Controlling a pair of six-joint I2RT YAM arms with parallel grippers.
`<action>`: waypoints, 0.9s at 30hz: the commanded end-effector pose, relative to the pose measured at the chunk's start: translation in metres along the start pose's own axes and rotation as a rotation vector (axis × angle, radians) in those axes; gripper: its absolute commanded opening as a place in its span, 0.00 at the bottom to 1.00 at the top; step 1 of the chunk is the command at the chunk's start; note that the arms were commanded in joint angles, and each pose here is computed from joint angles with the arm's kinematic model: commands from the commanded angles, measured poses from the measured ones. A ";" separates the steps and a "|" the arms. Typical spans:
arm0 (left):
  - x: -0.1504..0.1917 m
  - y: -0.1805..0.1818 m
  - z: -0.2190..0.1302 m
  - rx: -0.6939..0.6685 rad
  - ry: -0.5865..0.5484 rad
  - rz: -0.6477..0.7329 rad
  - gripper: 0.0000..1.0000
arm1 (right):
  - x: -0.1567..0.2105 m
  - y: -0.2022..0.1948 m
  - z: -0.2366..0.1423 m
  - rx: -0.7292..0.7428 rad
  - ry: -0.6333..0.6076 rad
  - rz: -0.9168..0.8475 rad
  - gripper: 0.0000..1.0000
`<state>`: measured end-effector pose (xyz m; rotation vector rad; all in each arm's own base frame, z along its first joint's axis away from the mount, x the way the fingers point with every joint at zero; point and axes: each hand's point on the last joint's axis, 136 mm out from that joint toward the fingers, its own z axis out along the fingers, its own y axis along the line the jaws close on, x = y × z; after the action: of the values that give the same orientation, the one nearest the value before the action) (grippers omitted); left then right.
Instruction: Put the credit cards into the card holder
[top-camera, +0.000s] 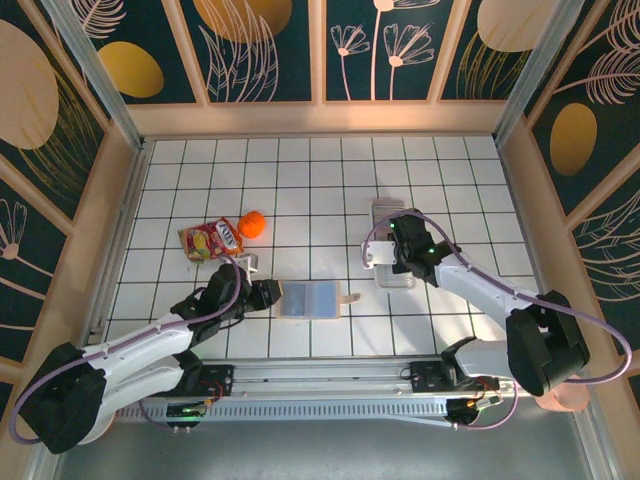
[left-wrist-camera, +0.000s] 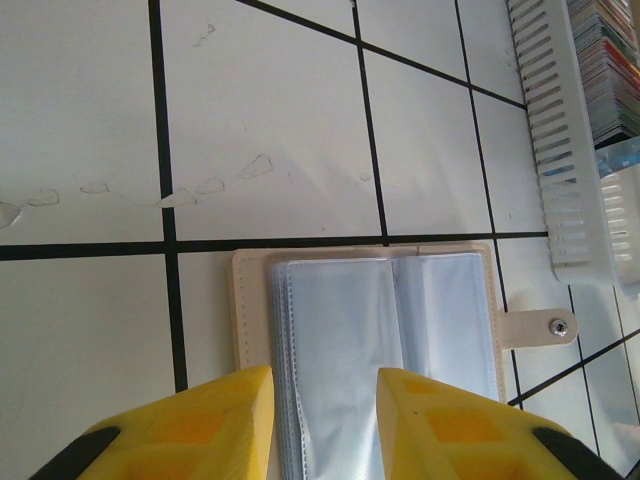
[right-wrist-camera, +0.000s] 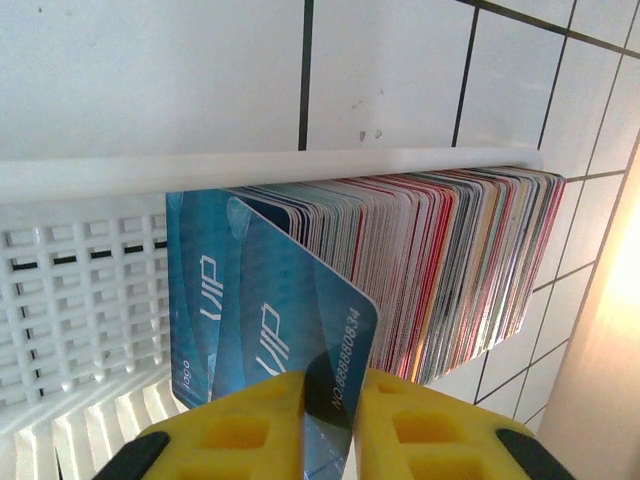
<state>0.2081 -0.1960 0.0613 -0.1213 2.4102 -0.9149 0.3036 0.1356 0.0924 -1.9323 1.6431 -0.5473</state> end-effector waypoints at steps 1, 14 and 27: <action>0.009 0.005 -0.001 -0.009 0.028 -0.010 0.32 | -0.004 -0.004 -0.008 0.012 -0.016 0.016 0.15; 0.011 0.007 0.000 -0.023 0.041 0.000 0.32 | -0.013 0.021 -0.024 -0.107 -0.059 0.078 0.05; 0.013 0.005 -0.003 -0.016 0.060 0.011 0.32 | -0.032 0.013 -0.066 -0.135 -0.108 0.276 0.00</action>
<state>0.2008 -0.1912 0.0516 -0.1244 2.4583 -0.8884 0.2551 0.1542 0.1192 -1.8488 1.7974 -0.2930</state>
